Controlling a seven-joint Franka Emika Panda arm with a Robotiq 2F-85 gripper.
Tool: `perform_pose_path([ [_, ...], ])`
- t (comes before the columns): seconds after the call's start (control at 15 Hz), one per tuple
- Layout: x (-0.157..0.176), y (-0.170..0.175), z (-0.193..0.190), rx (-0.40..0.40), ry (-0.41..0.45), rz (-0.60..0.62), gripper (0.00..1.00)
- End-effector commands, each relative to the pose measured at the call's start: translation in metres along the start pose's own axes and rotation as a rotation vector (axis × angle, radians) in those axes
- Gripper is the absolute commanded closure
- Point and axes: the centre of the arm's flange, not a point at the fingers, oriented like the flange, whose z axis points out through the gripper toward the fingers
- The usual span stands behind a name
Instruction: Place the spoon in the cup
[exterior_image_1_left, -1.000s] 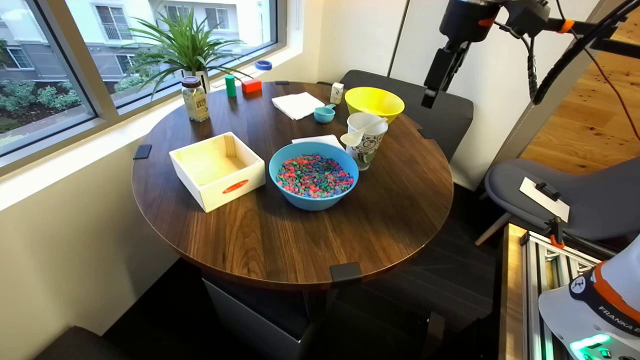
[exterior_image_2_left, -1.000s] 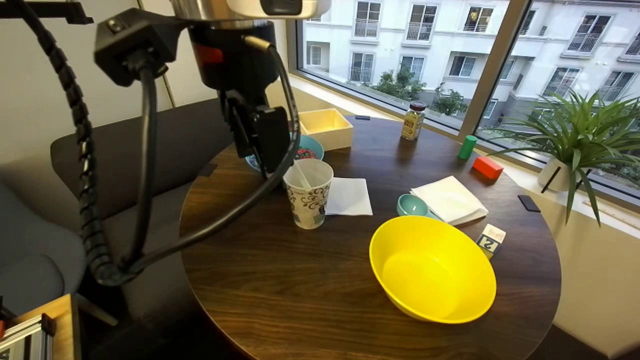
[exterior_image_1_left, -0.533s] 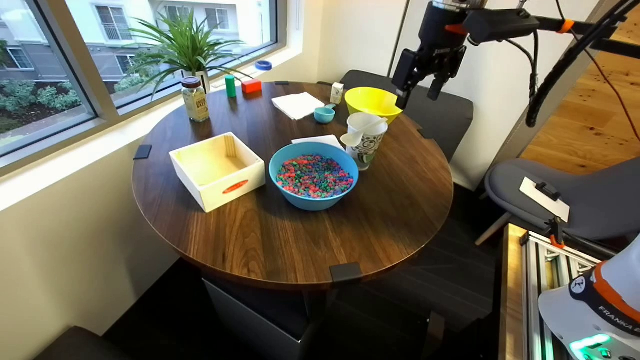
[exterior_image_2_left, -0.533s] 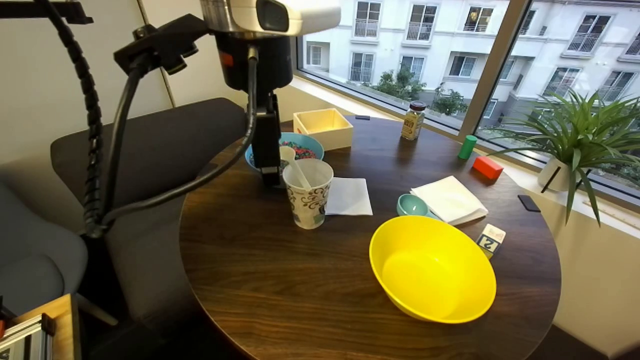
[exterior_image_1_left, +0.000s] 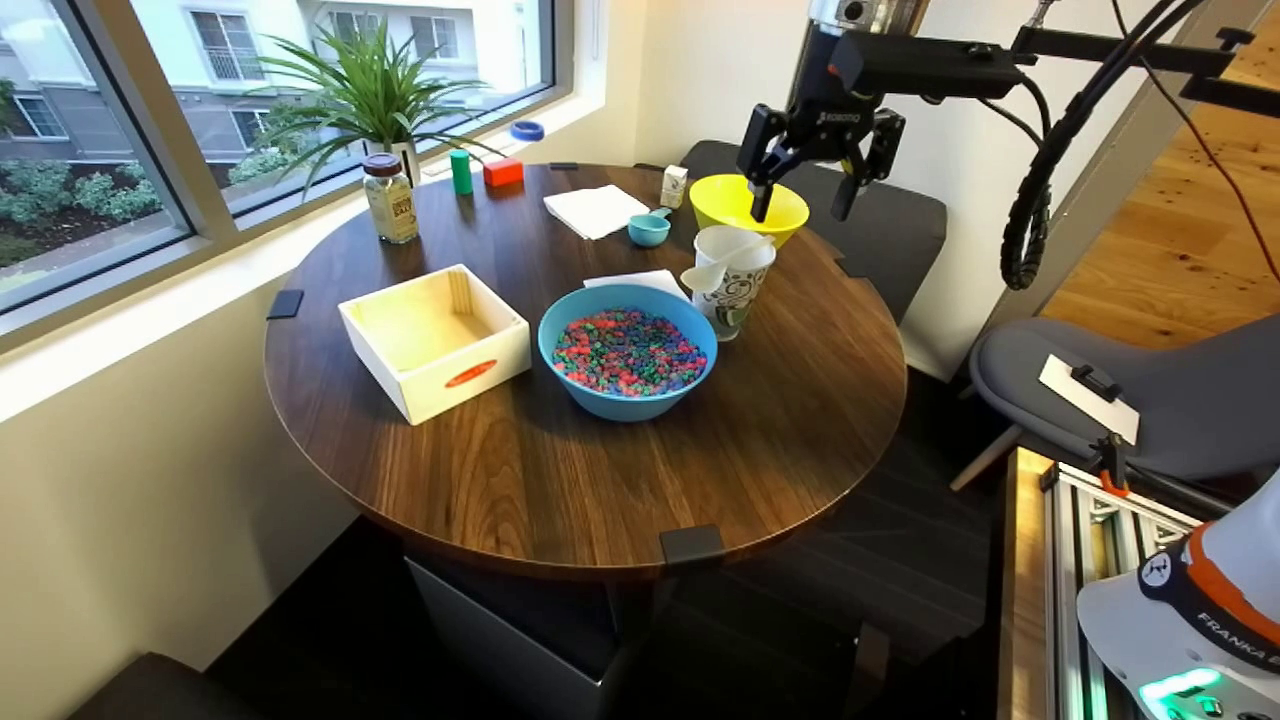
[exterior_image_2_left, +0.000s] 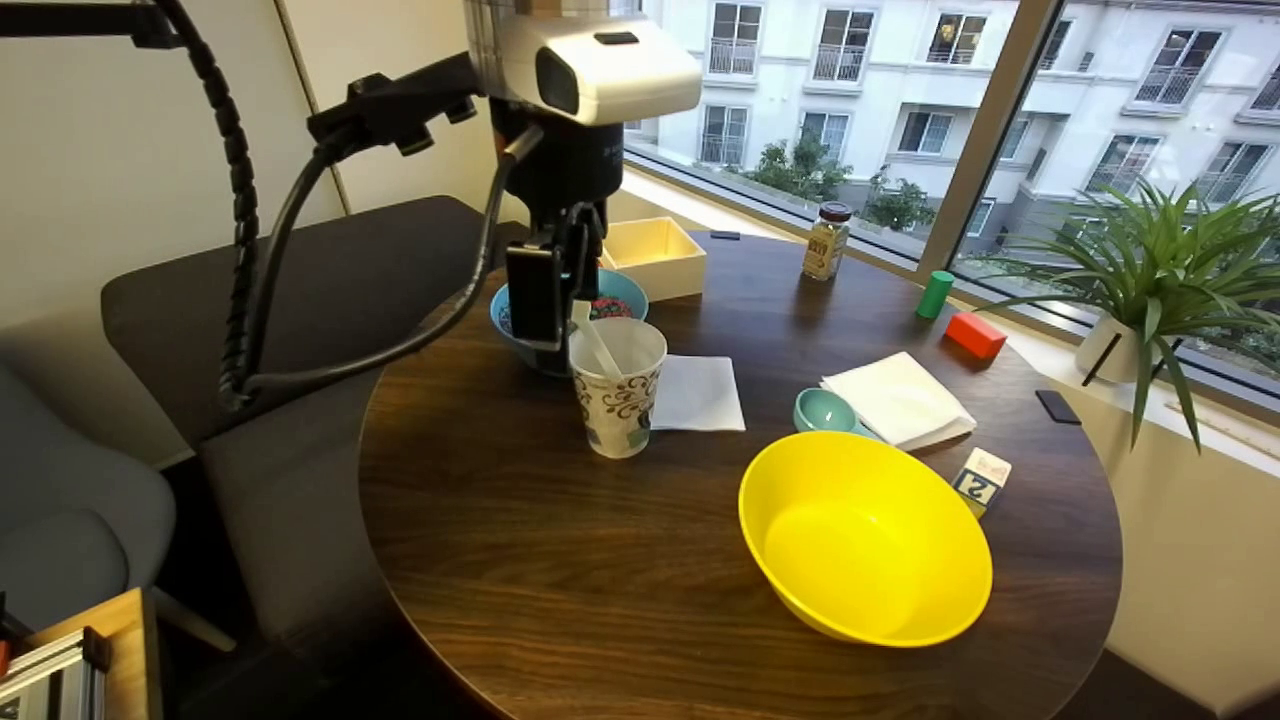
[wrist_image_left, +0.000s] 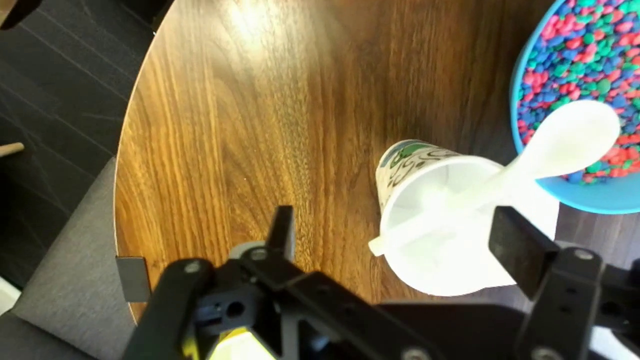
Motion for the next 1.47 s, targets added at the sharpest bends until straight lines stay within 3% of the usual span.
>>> perform_pose_path([
  [0.0,0.013,-0.015,0.009,0.035,-0.015,0.089,0.00],
  [0.8,0.030,-0.040,0.034,0.057,-0.026,0.170,0.00],
  [0.93,0.031,-0.042,0.034,0.058,-0.030,0.175,0.08],
  [1.2,0.030,-0.046,0.033,0.070,-0.056,0.192,0.00],
  [1.4,0.029,-0.048,0.034,0.073,-0.070,0.206,0.04],
])
